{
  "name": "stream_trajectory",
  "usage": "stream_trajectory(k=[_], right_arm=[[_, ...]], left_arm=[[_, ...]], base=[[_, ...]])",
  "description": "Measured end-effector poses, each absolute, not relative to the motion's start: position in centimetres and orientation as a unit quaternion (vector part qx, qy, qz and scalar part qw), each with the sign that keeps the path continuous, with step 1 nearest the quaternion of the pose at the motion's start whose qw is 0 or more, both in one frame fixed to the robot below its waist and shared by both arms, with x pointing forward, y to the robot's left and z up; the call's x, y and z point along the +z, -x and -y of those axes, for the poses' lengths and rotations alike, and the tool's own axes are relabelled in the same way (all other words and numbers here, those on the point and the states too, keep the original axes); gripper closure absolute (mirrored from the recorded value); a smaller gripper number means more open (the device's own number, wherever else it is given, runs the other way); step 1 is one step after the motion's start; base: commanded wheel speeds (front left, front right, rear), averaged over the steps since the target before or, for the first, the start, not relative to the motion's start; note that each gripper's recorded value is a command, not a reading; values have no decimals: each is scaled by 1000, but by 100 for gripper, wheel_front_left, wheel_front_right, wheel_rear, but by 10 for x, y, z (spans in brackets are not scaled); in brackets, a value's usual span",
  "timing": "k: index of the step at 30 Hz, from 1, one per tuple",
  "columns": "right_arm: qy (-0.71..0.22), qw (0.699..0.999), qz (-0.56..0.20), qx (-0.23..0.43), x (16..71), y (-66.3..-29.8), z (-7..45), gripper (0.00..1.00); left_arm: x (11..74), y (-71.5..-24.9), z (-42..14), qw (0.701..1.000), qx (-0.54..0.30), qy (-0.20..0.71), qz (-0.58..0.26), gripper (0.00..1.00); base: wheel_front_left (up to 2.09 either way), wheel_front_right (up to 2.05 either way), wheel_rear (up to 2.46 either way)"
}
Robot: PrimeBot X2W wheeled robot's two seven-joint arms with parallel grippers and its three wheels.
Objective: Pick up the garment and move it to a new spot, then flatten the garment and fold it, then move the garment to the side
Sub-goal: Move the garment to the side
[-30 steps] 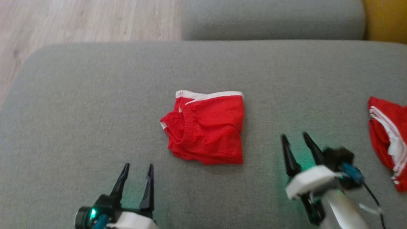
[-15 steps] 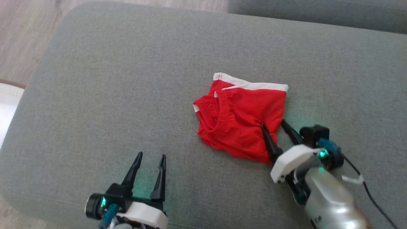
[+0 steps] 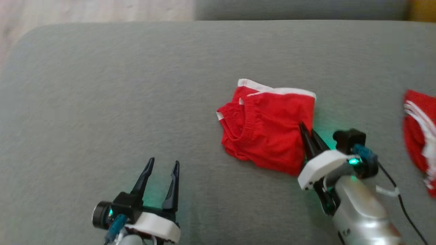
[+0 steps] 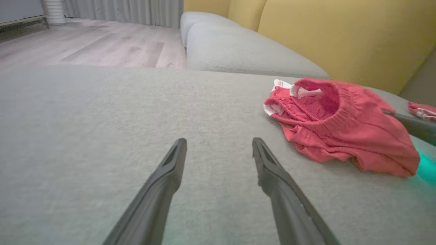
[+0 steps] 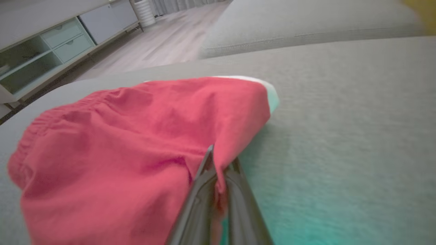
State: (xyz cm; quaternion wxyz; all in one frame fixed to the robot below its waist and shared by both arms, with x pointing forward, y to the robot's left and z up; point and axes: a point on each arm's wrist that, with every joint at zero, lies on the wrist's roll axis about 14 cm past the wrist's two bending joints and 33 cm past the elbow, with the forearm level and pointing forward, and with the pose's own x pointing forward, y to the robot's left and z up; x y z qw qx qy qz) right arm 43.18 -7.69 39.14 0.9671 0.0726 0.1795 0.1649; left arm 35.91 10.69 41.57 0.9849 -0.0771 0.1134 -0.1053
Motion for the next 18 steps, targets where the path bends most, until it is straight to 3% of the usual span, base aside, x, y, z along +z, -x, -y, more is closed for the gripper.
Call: stream_trajectory(k=[9, 18], right_arm=[[-83, 979, -183, 39, 387, -379, 169, 100], [-87, 978, -184, -38, 386, -334, 217, 100]], left_arm=[[439, -373, -1, 955, -266, 93, -88, 0], [449, -359, 69, 921, -363, 113, -90, 0]], base=[[0, 0, 0], [0, 0, 0]])
